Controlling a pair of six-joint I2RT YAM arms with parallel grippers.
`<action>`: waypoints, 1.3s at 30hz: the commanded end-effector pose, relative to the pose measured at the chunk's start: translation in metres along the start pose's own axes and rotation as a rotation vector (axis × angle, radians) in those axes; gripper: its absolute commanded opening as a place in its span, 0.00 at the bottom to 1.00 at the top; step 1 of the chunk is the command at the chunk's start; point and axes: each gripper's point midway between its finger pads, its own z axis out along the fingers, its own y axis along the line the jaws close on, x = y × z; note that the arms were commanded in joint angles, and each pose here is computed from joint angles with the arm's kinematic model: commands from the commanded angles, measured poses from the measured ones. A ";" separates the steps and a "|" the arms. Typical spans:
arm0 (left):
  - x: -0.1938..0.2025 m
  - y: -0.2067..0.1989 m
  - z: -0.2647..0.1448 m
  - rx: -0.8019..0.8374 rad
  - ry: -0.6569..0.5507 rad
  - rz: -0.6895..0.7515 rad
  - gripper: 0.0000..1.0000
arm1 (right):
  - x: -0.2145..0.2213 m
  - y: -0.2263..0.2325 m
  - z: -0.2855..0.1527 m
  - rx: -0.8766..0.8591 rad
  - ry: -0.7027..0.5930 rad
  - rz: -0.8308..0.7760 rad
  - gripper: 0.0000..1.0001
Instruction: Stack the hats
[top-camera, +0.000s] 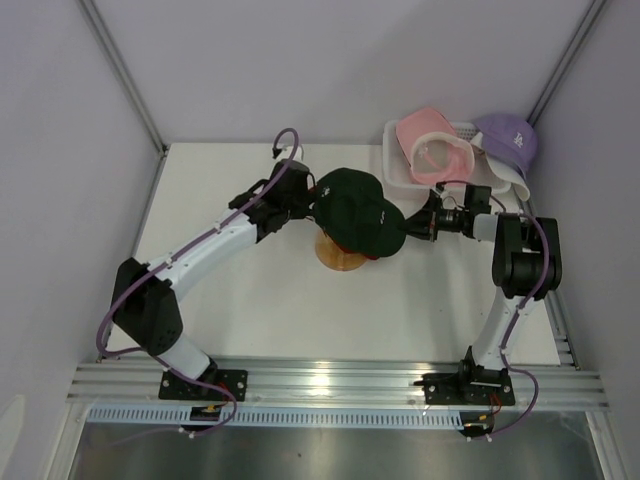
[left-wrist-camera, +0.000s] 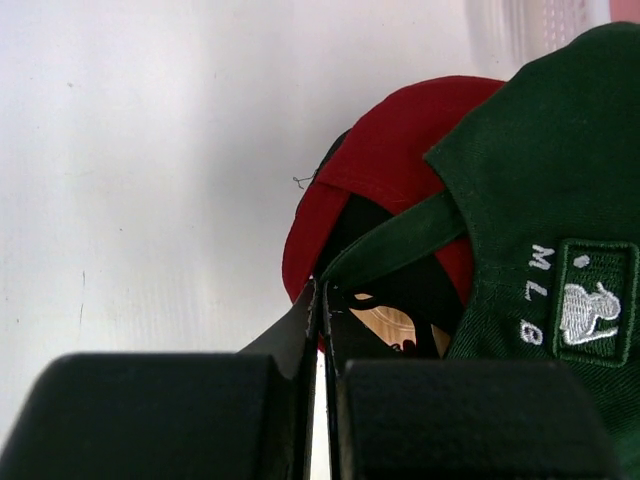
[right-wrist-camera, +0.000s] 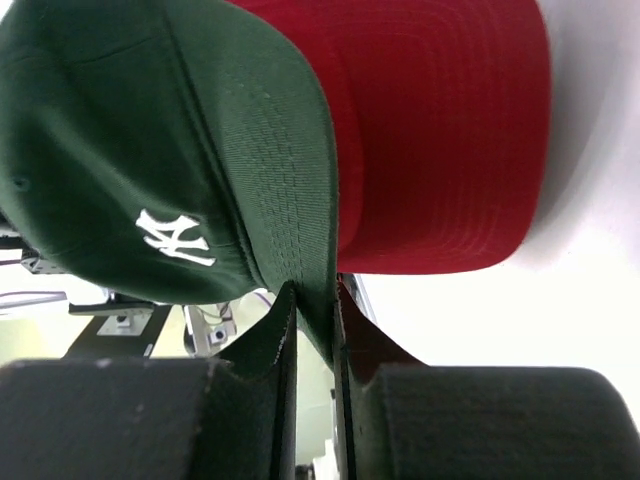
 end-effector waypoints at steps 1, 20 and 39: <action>0.022 0.059 -0.004 -0.174 0.079 0.035 0.01 | -0.018 -0.064 0.012 0.202 -0.105 0.030 0.13; 0.022 0.042 -0.008 -0.064 0.090 0.053 0.01 | -0.015 -0.023 0.015 0.290 -0.109 -0.085 0.53; -0.020 0.036 -0.062 0.037 -0.031 0.001 0.68 | -0.103 0.229 -0.095 0.536 -0.646 -0.672 0.88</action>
